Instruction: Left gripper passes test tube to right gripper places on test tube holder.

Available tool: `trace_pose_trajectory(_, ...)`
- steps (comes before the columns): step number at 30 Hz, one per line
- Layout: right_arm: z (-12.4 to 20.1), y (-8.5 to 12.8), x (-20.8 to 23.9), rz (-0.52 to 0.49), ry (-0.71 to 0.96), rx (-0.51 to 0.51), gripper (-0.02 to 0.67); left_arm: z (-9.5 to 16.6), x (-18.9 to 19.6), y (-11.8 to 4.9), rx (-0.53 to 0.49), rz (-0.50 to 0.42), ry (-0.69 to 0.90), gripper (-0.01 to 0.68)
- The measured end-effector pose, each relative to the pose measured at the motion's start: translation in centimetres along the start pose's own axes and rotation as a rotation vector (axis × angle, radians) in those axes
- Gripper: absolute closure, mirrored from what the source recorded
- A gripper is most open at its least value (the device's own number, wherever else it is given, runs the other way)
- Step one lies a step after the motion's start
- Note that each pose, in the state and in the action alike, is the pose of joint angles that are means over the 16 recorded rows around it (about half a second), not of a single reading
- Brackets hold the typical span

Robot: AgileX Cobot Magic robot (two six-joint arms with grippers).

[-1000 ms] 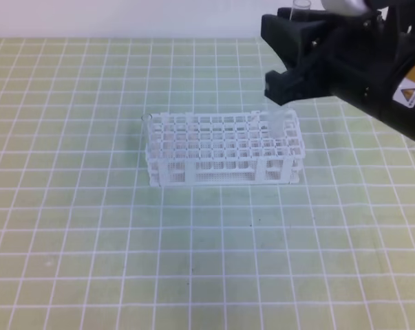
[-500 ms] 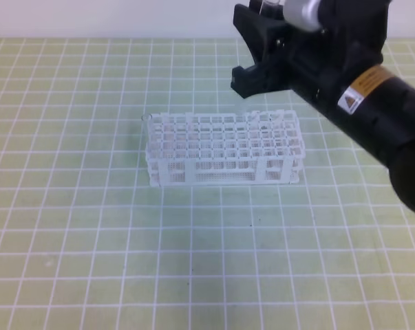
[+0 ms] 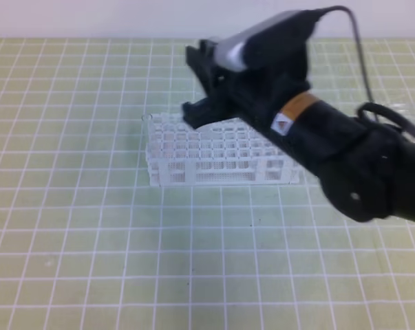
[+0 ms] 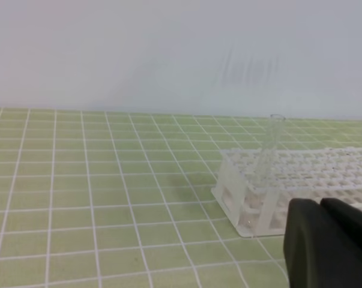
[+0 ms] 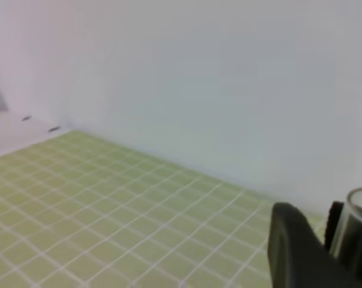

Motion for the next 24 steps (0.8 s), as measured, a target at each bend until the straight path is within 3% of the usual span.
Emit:
trace_pose_trajectory(10,1.6,2.2,-3.8,-0.048,0.039,0.006,0.565,0.1,0.0,0.1,0.000,-0.003,0.004,0.672)
trace_pose_trajectory(24,3.4,2.3,-6.0,-0.041,0.049,-0.018,0.565,0.1,0.0,0.1,0.000,-0.005,0.002,0.672)
Point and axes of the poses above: a point on each arm's last joint axis where the gripper is mounted, x pointing back along that axis away from the gripper, y along the wrist's bending axis when the last joint is at zero, z = x × y, the point moved 6 cm from there along -x, pointing out along that axis toward the gripper
